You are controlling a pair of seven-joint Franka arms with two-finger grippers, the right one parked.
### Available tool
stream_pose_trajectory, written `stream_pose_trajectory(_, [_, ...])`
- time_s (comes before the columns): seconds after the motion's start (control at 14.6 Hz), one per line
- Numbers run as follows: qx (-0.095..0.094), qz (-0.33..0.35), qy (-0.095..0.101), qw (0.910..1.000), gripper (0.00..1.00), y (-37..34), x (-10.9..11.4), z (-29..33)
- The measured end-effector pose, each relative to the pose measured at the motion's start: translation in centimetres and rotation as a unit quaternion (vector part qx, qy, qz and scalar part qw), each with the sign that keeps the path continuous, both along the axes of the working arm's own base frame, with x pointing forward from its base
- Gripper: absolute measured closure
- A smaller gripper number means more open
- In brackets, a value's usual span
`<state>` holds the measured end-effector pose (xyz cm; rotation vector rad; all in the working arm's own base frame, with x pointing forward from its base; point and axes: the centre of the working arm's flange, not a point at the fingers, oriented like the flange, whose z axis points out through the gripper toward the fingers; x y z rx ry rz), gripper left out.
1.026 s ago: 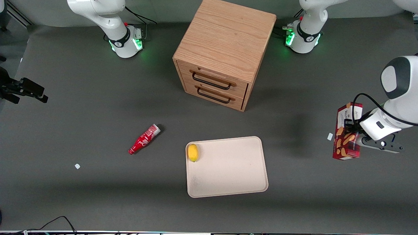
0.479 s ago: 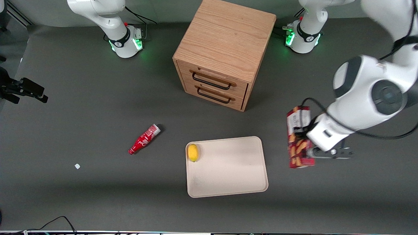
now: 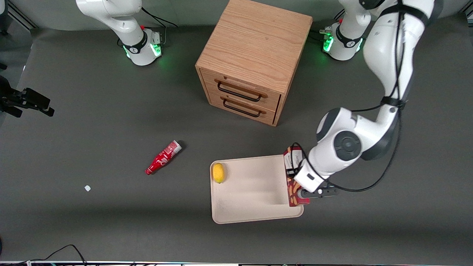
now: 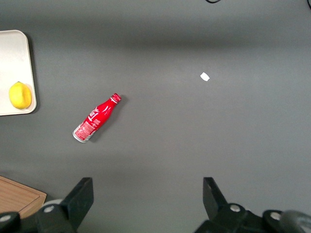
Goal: Place red cookie box on tray
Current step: 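Carry the box over the white tray and lower it onto the tray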
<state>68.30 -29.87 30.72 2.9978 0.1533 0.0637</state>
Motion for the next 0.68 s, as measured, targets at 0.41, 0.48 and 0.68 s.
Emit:
stream_pose_trajectory(0.41, [0.024,0.003,0.008,0.9997,0.84,0.0,0.2,-5.0])
stream_pose_trajectory(0.48, [0.026,0.005,0.007,0.9996,0.84,0.3,0.4,-5.2])
stream_pose_trajectory(0.68, [0.026,0.007,0.001,0.9996,0.84,0.5,0.6,-5.9])
